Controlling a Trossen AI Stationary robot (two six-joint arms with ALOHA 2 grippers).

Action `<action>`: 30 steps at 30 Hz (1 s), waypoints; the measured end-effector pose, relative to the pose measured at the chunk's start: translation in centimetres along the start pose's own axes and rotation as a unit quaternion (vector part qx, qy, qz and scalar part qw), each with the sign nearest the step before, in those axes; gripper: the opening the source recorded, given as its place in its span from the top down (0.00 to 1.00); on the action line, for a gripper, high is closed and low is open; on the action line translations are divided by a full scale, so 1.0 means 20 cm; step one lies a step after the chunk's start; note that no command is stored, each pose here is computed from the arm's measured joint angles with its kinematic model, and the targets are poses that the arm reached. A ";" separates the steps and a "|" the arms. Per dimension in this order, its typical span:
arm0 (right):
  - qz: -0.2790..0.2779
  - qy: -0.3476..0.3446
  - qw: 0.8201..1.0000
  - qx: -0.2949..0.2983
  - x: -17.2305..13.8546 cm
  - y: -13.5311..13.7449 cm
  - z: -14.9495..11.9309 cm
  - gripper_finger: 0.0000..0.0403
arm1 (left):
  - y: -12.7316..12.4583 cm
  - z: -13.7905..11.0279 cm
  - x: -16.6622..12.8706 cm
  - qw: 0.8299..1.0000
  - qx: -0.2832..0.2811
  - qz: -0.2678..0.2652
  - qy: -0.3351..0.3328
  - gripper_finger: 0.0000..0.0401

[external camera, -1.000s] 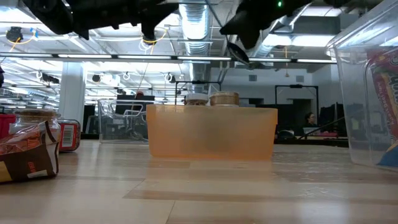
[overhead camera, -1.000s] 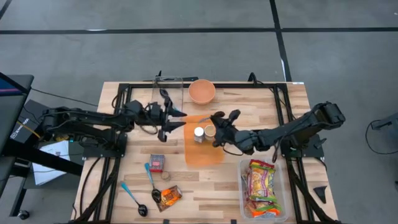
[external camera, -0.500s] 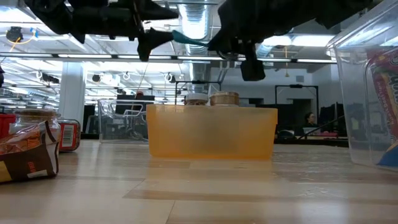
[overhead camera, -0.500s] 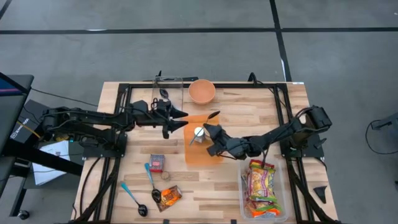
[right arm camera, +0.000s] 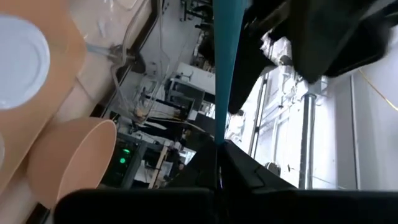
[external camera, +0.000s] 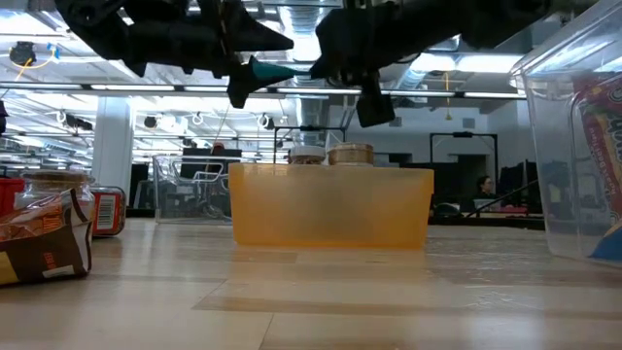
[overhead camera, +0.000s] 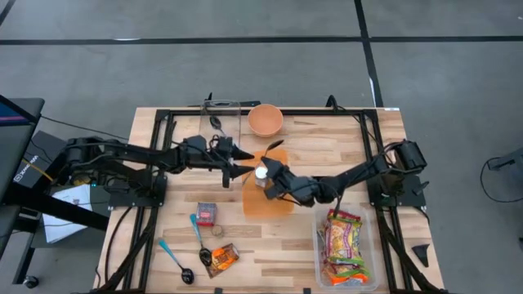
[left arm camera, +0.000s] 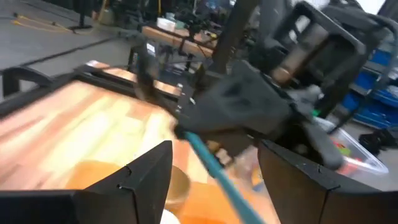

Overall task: Pick & Place Food Item
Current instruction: Put the blue spoon into the transparent bin

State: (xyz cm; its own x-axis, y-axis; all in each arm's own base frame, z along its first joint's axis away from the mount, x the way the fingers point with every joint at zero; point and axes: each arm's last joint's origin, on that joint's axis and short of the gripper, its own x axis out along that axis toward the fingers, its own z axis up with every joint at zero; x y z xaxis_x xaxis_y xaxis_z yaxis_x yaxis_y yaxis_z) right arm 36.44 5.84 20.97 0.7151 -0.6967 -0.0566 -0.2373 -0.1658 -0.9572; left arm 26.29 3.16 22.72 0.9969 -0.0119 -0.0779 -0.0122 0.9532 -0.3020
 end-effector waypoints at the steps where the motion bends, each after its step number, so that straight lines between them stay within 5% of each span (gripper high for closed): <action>1: 0.000 0.000 1.000 -0.001 0.00 0.00 0.00 1.00 | -0.01 -0.01 0.01 1.000 0.000 -0.005 0.004 0.42; 20: -0.002 -0.015 1.000 0.001 0.03 0.00 -0.01 0.99 | 0.00 -0.07 0.19 0.994 -0.012 0.102 0.044 0.45; 25: -0.002 -0.014 1.000 0.001 0.03 0.00 -0.01 0.99 | -0.01 -0.03 0.17 0.994 -0.011 0.099 0.035 0.58; 30: -0.002 -0.014 1.000 0.000 0.03 0.00 -0.01 0.99 | -0.02 -0.02 0.15 0.994 -0.008 0.100 0.039 0.85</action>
State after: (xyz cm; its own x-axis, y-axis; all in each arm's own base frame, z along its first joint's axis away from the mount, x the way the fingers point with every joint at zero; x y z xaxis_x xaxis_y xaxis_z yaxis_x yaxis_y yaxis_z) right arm 36.65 5.31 20.99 0.7346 -0.6757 -0.0612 -0.2341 -0.1677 -0.9576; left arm 29.31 2.69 22.17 0.9653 0.1535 -0.2113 -0.2114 0.9343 -0.2872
